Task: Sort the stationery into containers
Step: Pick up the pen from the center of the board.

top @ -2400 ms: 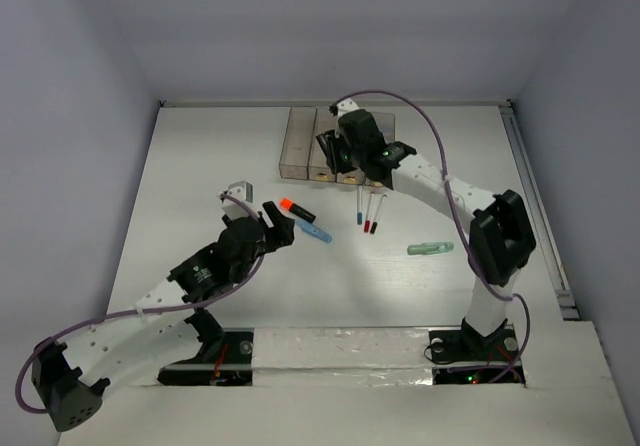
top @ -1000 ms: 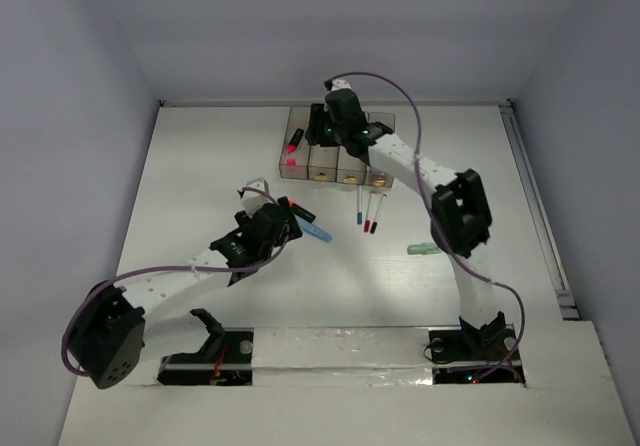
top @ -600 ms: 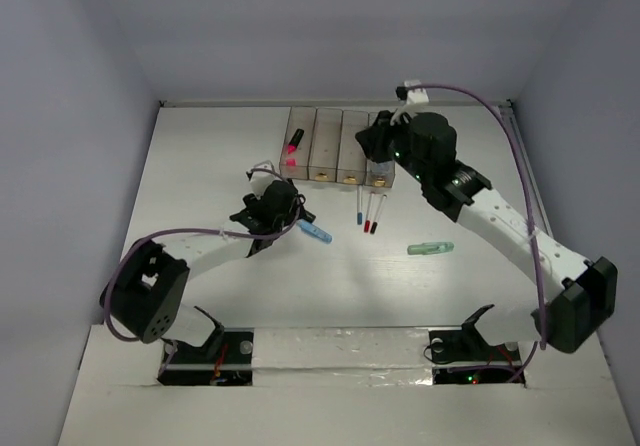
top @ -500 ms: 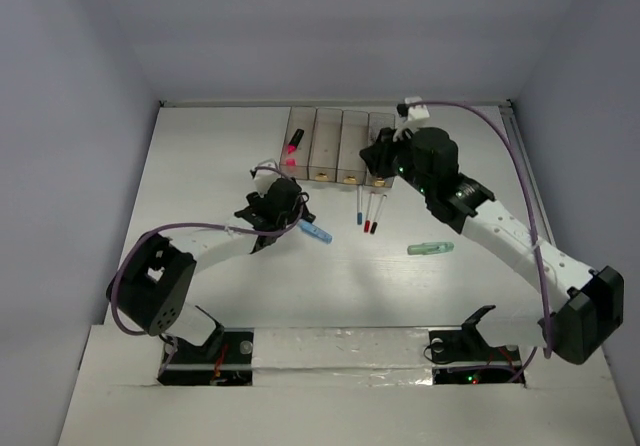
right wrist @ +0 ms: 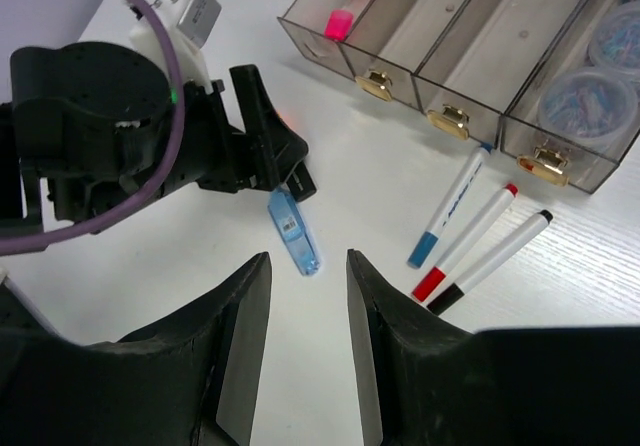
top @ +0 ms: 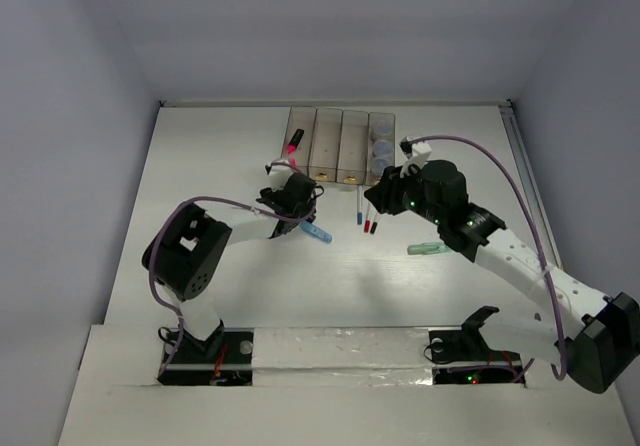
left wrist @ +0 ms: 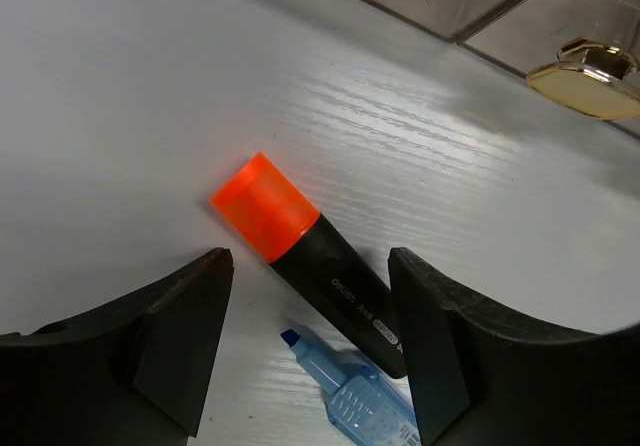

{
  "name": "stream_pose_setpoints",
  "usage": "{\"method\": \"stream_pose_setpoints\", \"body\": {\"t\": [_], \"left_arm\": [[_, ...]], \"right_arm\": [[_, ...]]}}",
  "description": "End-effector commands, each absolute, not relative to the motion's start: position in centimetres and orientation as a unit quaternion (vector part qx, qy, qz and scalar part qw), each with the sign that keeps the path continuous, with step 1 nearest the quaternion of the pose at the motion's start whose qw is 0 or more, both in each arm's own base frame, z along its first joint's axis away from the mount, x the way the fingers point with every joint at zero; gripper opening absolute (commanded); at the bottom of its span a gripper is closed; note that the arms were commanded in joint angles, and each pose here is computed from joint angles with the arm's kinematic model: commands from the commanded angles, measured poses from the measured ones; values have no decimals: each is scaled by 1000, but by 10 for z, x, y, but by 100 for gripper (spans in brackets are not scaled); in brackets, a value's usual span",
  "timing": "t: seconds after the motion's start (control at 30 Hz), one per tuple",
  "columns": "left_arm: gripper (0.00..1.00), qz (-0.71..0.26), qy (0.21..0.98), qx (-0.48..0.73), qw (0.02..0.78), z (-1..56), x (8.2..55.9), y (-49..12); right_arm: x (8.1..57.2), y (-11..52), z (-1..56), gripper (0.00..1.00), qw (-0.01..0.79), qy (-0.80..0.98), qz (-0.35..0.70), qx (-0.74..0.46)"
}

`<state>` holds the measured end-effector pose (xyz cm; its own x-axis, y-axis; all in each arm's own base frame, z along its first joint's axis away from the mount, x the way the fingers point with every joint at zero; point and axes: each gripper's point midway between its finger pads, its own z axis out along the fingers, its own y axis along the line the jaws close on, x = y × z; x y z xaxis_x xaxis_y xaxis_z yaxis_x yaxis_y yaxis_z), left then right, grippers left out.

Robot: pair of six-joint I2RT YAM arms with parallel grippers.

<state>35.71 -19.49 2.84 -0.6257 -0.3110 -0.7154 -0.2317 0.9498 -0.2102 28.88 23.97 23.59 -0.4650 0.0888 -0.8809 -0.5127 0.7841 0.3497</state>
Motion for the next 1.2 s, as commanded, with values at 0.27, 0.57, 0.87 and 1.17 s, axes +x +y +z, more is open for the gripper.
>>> {"method": "stream_pose_setpoints", "body": {"t": [0.27, 0.57, 0.87, 1.17], "left_arm": [[50, -28, 893, -155, 422, 30, 383, -204], [18, -18, 893, -149, 423, 26, 389, -206], [0, -55, 878, -159, 447, 49, 390, -210], [0, -161, 819, -166, 525, 151, 376, -208]], "right_arm": [[270, 246, 246, 43, 501, 779, 348, -145], [270, 246, 245, 43, 498, 780, 349, -147], [272, 245, 240, 44, 498, 784, 343, -143], [270, 246, 234, 44, 493, 784, 351, -136]]}}
